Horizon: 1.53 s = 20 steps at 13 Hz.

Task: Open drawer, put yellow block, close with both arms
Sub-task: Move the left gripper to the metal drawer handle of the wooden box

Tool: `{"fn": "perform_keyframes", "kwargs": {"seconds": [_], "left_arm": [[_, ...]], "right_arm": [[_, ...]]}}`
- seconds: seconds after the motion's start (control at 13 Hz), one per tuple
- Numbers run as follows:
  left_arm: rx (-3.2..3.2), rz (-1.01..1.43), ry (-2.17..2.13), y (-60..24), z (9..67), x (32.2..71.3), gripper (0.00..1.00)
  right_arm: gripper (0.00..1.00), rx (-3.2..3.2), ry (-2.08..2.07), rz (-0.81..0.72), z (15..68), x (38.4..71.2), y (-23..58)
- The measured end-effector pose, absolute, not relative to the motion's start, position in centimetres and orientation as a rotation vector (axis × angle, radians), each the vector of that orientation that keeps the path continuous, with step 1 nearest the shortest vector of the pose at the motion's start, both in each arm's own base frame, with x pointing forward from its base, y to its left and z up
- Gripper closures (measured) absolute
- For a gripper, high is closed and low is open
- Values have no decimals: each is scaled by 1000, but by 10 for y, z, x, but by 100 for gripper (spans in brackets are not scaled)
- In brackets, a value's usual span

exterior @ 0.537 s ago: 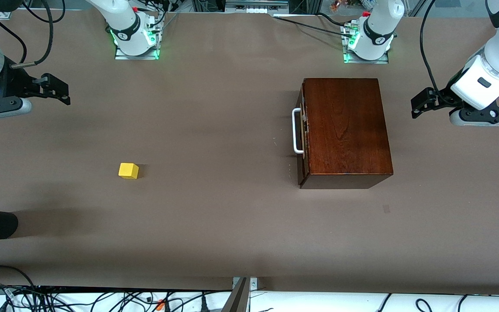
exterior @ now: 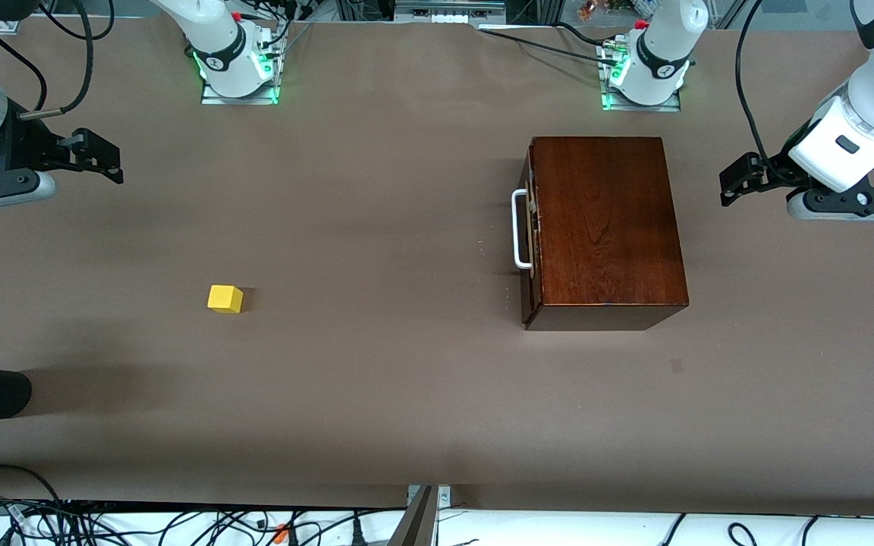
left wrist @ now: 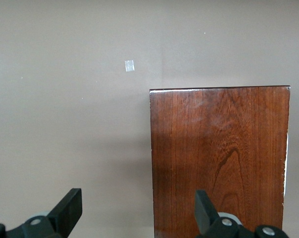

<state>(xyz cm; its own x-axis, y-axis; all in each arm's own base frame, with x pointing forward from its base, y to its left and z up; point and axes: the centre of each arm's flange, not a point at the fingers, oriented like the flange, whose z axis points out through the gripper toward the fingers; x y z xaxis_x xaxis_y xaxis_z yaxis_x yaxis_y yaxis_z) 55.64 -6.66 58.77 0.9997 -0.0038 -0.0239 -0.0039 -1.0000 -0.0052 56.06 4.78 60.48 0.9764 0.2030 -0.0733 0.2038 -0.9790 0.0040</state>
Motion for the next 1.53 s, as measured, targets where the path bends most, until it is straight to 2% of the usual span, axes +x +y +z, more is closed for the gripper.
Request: {"fn": "perform_keyframes", "kwargs": {"seconds": [0.54, 0.92, 1.15, 1.53], "left_arm": [[-3133, 88, 38, -78, 578, 558, 0], [-3114, 245, 161, -105, 548, 562, 0], [-3099, 276, 172, -182, 511, 565, 0], [-3086, 237, 27, -338, 441, 536, 0]], "right_arm": [[0, 3112, 320, -113, 605, 561, 48], [0, 3112, 320, -113, 605, 561, 48], [0, 3112, 320, -112, 605, 561, 48], [0, 3112, 320, -112, 605, 561, 48]]}}
